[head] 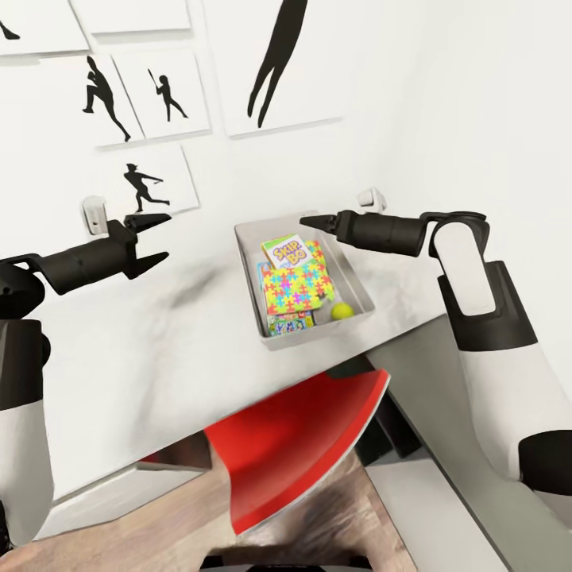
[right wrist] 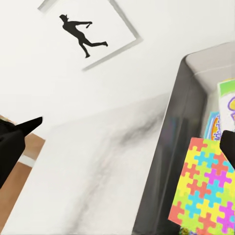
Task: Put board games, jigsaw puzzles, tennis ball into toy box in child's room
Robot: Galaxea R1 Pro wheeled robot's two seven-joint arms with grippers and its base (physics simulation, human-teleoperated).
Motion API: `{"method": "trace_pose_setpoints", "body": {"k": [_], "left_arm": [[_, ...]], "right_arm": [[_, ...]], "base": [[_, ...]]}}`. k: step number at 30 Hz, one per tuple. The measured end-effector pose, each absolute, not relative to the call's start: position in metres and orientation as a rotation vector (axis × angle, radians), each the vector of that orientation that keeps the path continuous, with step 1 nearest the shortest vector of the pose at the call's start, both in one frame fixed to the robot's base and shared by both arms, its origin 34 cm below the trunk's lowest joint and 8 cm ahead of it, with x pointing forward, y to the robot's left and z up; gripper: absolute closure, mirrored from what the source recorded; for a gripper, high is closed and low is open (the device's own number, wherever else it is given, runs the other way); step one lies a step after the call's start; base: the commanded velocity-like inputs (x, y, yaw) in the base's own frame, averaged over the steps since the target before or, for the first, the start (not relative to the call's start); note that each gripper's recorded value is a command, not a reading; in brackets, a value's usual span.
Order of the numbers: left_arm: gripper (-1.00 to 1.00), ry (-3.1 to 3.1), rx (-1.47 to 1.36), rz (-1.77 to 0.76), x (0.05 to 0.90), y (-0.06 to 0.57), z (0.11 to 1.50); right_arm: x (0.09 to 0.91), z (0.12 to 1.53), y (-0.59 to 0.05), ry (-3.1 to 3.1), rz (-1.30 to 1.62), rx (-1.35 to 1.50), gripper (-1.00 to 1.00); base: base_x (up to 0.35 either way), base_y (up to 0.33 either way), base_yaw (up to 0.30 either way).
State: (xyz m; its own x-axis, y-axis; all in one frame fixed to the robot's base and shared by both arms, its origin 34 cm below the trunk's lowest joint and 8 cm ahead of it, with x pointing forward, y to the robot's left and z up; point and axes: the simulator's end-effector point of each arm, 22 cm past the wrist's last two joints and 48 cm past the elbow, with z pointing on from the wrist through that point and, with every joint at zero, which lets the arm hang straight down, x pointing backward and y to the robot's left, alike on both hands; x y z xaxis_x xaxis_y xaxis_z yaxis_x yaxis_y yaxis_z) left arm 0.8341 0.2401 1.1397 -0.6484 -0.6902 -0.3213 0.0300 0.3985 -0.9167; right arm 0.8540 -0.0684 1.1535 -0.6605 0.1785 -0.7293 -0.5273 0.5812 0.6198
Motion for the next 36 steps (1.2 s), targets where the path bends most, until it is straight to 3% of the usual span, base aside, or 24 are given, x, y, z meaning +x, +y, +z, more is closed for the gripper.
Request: {"method": "trace_pose_setpoints", "body": {"k": [11, 36], "left_arm": [[-1.0, 1.929, -0.545, -1.306, 0.832, 0.241, 1.153], [-1.0, 1.874, -0.5, -1.327, 0.824, 0.242, 1.187]], "right_arm": [[0.854, 1.159, -0.069, 2.018, 1.096, -0.275, -1.0], [0.855, 1.18, -0.08, 2.013, 1.01, -0.261, -1.0]], "base": [[-0.282, 0.0, 0.0], [-0.079, 0.013, 0.0]]}}
